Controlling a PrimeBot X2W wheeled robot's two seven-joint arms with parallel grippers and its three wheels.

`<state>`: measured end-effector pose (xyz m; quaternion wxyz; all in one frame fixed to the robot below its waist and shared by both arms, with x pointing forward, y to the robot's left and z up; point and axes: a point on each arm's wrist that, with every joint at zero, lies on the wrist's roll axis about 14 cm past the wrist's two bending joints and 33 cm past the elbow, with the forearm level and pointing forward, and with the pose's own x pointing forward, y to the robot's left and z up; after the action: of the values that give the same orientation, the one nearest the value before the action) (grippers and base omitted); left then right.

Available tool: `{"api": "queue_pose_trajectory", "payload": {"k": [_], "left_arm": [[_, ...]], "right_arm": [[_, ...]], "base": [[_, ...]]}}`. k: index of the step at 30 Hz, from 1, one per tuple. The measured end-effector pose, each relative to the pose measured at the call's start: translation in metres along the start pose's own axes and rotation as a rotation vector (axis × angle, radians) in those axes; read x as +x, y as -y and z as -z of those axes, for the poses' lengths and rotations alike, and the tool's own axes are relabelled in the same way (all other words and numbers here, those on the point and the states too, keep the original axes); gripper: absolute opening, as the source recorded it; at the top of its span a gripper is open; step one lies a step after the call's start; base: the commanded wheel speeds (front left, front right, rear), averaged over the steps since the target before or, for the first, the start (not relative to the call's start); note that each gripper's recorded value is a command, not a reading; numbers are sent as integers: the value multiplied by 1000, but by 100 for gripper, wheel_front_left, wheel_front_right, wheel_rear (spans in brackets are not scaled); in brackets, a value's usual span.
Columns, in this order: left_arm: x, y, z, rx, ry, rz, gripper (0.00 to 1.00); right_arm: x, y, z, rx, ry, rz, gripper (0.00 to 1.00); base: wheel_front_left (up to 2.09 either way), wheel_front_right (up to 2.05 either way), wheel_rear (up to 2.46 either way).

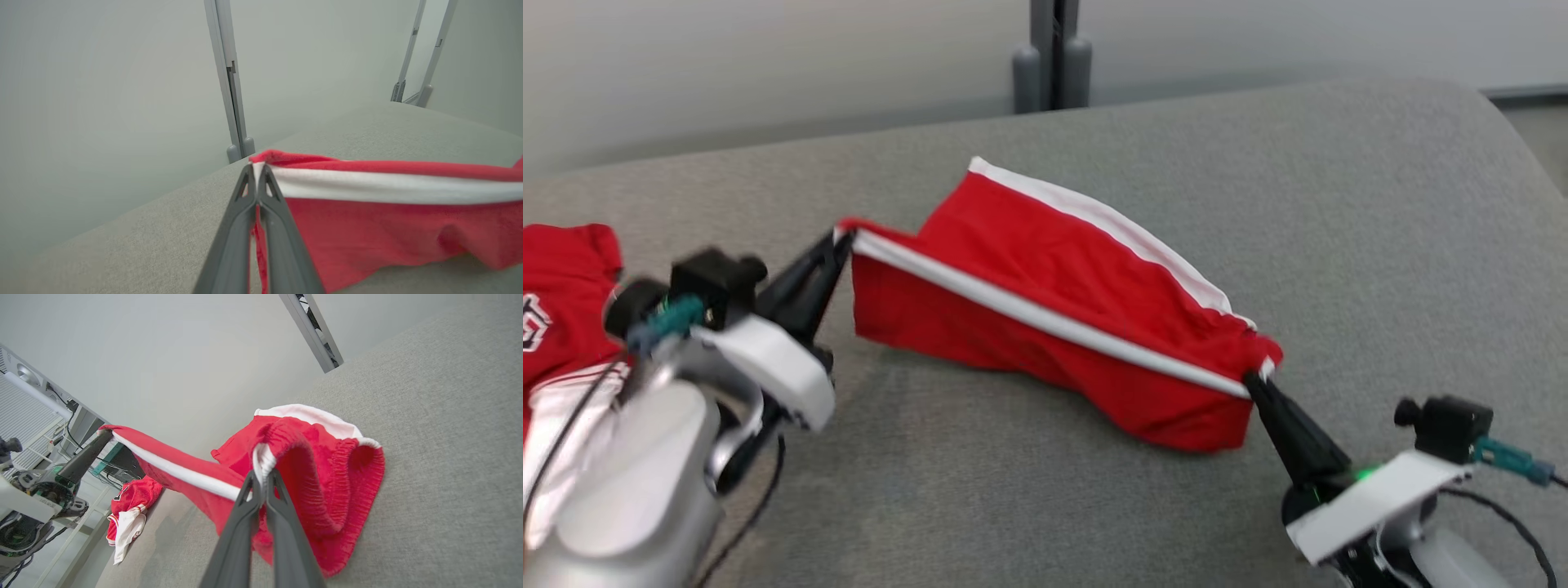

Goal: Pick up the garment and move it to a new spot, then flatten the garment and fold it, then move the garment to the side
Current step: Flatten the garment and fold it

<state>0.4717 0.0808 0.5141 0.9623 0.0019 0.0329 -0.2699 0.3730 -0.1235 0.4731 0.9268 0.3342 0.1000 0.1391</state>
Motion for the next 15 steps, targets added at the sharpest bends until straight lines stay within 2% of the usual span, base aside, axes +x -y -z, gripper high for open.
{"api": "queue_pose_trajectory", "payload": {"k": [6,11,15], "left_arm": [[60,-8,3,73,-71,73,0],[100,-1,28,108,-148,135,0],[128,1,36,113,-149,163,0]], "right_arm": [[32,15,-17,23,62,48,0],[48,33,-14,43,67,105,0],[60,44,-14,53,80,136,0]], "base": [[0,0,0],[0,0,0],[0,0,0]]}}
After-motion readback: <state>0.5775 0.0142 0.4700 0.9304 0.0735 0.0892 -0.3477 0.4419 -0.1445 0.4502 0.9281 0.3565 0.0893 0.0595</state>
